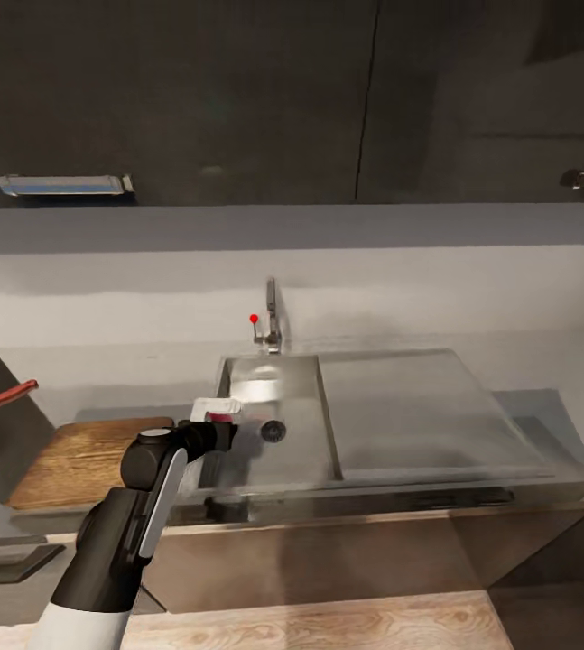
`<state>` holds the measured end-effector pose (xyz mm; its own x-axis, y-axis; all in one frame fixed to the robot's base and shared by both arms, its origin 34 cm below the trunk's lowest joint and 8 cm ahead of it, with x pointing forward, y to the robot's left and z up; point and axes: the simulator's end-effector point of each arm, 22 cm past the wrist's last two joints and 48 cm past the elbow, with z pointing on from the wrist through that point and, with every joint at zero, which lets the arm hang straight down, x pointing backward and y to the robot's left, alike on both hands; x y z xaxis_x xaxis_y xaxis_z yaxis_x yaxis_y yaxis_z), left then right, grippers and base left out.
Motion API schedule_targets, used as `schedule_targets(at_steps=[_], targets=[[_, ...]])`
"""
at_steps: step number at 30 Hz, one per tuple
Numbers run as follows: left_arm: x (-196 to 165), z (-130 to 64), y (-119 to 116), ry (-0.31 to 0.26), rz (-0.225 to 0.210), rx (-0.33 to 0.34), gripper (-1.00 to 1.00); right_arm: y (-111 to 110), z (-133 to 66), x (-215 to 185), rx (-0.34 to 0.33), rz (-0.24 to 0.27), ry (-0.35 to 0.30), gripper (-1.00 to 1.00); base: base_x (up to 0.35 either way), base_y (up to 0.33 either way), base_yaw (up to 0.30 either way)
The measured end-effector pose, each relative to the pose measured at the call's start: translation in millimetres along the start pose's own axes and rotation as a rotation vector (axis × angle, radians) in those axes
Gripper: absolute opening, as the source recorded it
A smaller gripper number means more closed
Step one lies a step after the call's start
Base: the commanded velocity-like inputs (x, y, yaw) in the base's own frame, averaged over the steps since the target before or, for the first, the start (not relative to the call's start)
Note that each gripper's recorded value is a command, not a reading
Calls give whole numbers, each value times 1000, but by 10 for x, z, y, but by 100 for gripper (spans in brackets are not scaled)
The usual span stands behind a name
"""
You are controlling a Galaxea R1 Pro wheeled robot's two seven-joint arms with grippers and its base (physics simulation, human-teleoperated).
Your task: In the kitchen, take the Vidalia onion out of the sink, dice it on the chopping board with the paring knife, put the diced onion into the bowl on the countertop, then place both the paring knife and the chopping board into the sink.
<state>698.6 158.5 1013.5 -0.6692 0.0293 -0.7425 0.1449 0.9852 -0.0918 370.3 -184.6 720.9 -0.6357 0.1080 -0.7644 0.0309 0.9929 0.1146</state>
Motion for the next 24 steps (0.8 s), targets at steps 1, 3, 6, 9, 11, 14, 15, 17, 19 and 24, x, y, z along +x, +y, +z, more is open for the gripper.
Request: schedule_targets(at_steps=[1, 3, 6, 9, 11, 14, 15, 17, 19, 24], targets=[[-7, -6, 0, -2, 0, 0, -100, 1, 1, -6, 0, 0, -2, 100, 0, 315, 0], [-21, -19, -2, -5, 1, 0, -100, 2, 2, -18, -1, 0, -5, 100, 0, 315, 0], [-41, -39, -4, -9, 1, -1, -100, 4, 5, -36, -1, 0, -10, 100, 0, 316, 0], [-61, -58, -5, -14, 2, -1, -100, 5, 7, -54, -1, -1, -14, 100, 0, 316, 0], [-76, -71, -3, -17, 2, -2, -100, 7, 8, -66, -2, -1, -17, 100, 0, 315, 0], [-94, -91, -12, -21, 2, 0, -100, 9, 11, -86, -2, -1, -23, 100, 0, 315, 0], [-100, -97, -14, -23, 2, 0, -100, 11, 11, -93, -3, -1, -25, 100, 0, 315, 0], [-115, -110, -15, -26, 2, -1, -100, 17, 13, -106, -3, 0, -28, 100, 0, 315, 0], [-128, -123, -18, -29, 3, 0, -100, 16, 14, -118, -4, -1, -32, 100, -20, 315, 0], [-148, -141, -25, -33, 5, 0, -100, 14, 18, -138, -3, -1, -37, 100, -126, 302, 0]])
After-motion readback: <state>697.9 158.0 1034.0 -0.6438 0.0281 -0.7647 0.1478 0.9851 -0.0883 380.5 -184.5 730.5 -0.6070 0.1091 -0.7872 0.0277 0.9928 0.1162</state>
